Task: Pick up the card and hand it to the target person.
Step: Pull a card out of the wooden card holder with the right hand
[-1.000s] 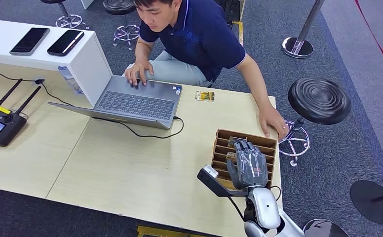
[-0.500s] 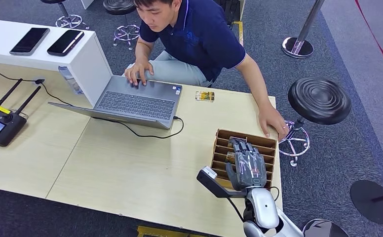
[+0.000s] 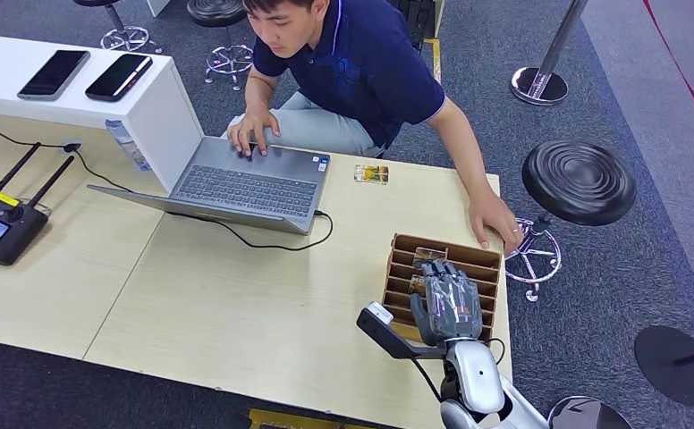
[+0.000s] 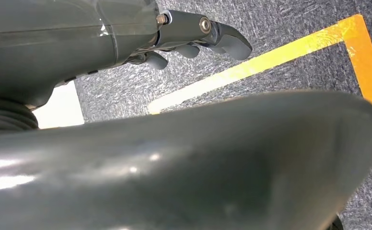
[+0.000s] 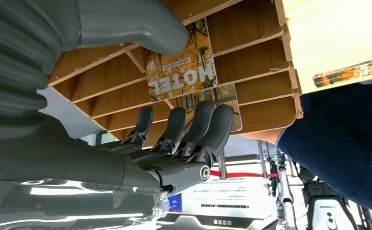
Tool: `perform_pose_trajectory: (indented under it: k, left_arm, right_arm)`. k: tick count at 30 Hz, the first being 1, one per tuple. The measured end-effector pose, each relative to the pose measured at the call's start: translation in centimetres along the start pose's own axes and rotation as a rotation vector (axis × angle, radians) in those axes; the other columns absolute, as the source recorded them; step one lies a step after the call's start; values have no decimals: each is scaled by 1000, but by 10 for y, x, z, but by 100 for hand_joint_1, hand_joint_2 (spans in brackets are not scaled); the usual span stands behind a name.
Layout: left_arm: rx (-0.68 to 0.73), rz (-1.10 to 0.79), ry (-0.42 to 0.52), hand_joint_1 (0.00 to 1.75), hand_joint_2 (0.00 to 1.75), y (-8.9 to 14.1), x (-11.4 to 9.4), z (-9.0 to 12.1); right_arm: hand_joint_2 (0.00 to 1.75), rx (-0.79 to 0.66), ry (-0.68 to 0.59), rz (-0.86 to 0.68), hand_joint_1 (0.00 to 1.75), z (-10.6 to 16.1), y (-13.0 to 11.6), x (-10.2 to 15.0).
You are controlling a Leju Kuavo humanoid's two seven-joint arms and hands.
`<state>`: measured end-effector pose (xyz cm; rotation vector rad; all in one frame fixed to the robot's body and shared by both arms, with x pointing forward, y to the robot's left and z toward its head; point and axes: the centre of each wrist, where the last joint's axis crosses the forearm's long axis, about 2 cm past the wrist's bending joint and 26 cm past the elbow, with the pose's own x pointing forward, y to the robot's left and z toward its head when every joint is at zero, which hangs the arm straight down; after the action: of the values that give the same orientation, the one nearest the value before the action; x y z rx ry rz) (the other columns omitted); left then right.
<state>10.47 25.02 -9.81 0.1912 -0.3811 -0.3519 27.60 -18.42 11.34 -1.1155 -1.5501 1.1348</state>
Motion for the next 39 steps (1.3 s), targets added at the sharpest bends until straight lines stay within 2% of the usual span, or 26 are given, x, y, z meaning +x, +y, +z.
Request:
perform_pose_trajectory:
  k: [15, 16, 20, 21, 39]
  left_arm:
    - [0, 0, 0, 0, 0, 0, 0, 0]
    - [0, 0, 0, 0, 0, 0, 0, 0]
    - [0, 0, 0, 0, 0, 0, 0, 0]
    - [0, 0, 0, 0, 0, 0, 0, 0]
    - [0, -3, -2, 0, 0, 0, 0, 0]
  right_arm:
    - [175, 9, -9, 5, 89, 2, 3, 1]
    - [175, 9, -9, 5, 93, 2, 3, 2]
    - [175, 8, -11, 5, 130, 2, 3, 2]
    - [175, 6, -12, 5, 134, 1, 2, 2]
    - [175, -4, -21, 3, 146, 1, 2, 4]
